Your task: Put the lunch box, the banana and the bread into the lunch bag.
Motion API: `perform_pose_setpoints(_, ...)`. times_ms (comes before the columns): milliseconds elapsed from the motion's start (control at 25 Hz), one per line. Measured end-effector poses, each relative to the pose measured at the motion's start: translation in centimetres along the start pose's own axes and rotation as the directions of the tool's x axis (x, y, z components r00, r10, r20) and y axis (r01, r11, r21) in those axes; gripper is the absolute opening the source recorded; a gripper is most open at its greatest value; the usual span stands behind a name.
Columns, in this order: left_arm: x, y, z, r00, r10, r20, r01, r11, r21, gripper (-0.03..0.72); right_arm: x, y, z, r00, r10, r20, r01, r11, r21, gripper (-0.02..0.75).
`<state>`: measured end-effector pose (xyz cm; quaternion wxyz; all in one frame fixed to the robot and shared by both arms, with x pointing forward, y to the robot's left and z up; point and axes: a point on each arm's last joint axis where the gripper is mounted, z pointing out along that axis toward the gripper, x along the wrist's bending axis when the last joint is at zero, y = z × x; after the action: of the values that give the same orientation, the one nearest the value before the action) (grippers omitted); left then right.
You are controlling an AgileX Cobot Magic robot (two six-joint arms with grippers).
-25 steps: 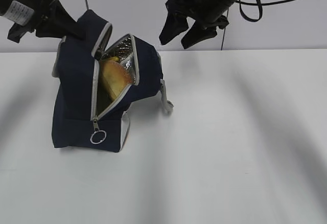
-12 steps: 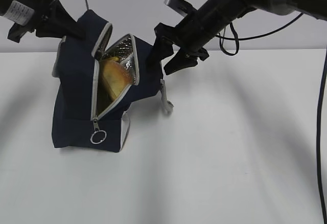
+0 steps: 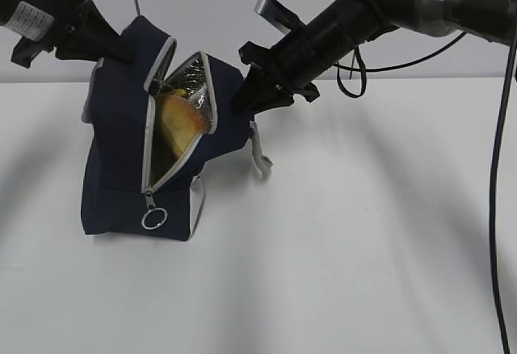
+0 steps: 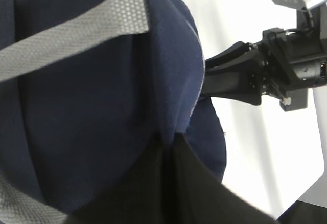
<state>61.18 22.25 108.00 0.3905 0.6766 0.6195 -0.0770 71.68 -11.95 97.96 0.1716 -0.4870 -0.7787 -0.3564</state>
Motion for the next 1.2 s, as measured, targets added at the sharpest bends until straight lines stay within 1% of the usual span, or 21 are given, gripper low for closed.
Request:
perform_pose_setpoints(80, 0.0, 0.0, 0.0, 1.000, 0.001, -0.002, -0.001, 1.000, 0.001, -0.003, 0.2, 0.0, 0.1, 1.000, -0.011, -0.005, 0.011, 1.000, -0.004, 0.090)
perform_pose_setpoints(280, 0.0, 0.0, 0.0, 1.000, 0.002, -0.003, -0.002, 1.000, 0.002, -0.003, 0.4, 0.0, 0.3, 0.999, -0.037, -0.006, 0.036, 0.999, -0.003, 0.003)
perform_pose_setpoints(400, 0.0, 0.0, 0.0, 1.000, -0.001, 0.002, 0.001, 1.000, 0.001, -0.003, 0.5, 0.1, 0.2, 0.999, -0.044, -0.006, 0.044, 0.999, -0.001, -0.004)
perform_pose_setpoints(480, -0.1, 0.0, 0.0, 1.000, -0.009, 0.014, 0.009, 1.000, -0.003, -0.003, 0.8, 0.4, -0.3, 0.997, -0.073, 0.012, 0.073, 0.997, -0.001, -0.005)
perform_pose_setpoints(600, -0.4, 0.1, 0.1, 0.999, -0.011, 0.050, 0.012, 1.000, -0.015, -0.003, 2.0, 1.3, -2.1, 0.989, -0.134, 0.057, 0.135, 0.991, -0.021, -0.005)
perform_pose_setpoints(720, -1.1, 0.3, 0.2, 0.994, -0.017, 0.106, 0.021, 0.999, -0.032, -0.003, 4.1, 2.0, -4.7, 0.980, -0.177, 0.089, 0.183, 0.981, -0.065, -0.006)
perform_pose_setpoints(800, -1.6, 0.3, 0.5, 0.992, -0.004, 0.126, 0.010, 0.999, -0.042, -0.003, 5.1, 2.1, -6.5, 0.976, -0.181, 0.120, 0.191, 0.978, -0.080, -0.006)
perform_pose_setpoints(920, -2.6, 0.3, 1.4, 0.990, 0.008, 0.143, 0.000, 0.998, -0.059, -0.003, 6.2, 2.0, -9.4, 0.952, -0.177, 0.251, 0.202, 0.976, -0.079, -0.006)
perform_pose_setpoints(1000, -3.5, 0.2, 1.9, 0.988, 0.017, 0.155, -0.006, 0.997, -0.075, -0.003, 7.0, 1.8, -11.2, 0.934, -0.162, 0.318, 0.198, 0.976, -0.086, -0.006)
perform_pose_setpoints(1080, -4.3, 0.3, 2.4, 0.986, 0.021, 0.166, -0.005, 0.995, -0.098, -0.003, 7.6, 1.7, -12.5, 0.921, -0.151, 0.359, 0.198, 0.975, -0.098, -0.006)
perform_pose_setpoints(1200, -5.0, 0.4, 2.9, 0.987, 0.031, 0.156, -0.008, 0.989, -0.146, -0.003, 8.1, 1.2, -13.2, 0.916, -0.136, 0.376, 0.185, 0.978, -0.097, -0.006)
